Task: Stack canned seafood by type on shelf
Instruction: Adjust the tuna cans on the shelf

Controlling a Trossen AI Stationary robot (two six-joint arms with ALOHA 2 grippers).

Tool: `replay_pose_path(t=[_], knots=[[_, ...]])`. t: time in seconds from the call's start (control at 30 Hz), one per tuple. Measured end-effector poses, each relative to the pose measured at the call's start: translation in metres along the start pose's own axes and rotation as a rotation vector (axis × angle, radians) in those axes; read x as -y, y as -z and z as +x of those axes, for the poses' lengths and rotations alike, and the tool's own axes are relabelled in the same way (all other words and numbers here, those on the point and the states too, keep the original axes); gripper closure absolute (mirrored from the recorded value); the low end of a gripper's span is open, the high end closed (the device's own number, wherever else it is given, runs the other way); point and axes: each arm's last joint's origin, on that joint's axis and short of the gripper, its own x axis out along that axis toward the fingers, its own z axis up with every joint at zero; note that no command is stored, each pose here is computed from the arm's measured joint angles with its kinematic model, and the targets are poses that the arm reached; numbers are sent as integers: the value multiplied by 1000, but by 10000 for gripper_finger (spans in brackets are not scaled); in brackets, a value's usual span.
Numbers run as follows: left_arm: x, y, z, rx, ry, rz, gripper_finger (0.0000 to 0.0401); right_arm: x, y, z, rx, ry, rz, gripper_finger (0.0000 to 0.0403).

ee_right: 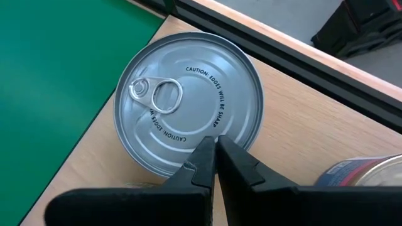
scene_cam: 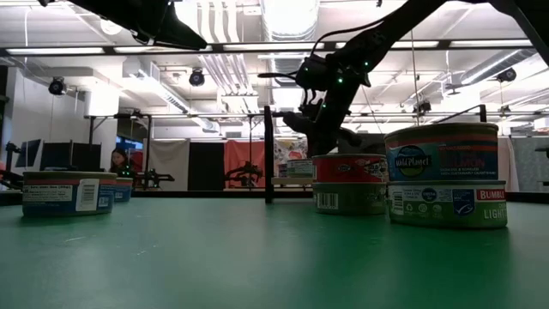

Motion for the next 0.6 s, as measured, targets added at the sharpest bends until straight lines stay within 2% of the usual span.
replay_pose_path(t=[0.43, 0.6], knots=[[0, 0, 0, 0, 0, -3, 209, -3, -1, -1, 8, -32, 0, 394], [0, 0, 0, 0, 0, -4, 209, -5, -4, -18, 38, -49, -21, 394]])
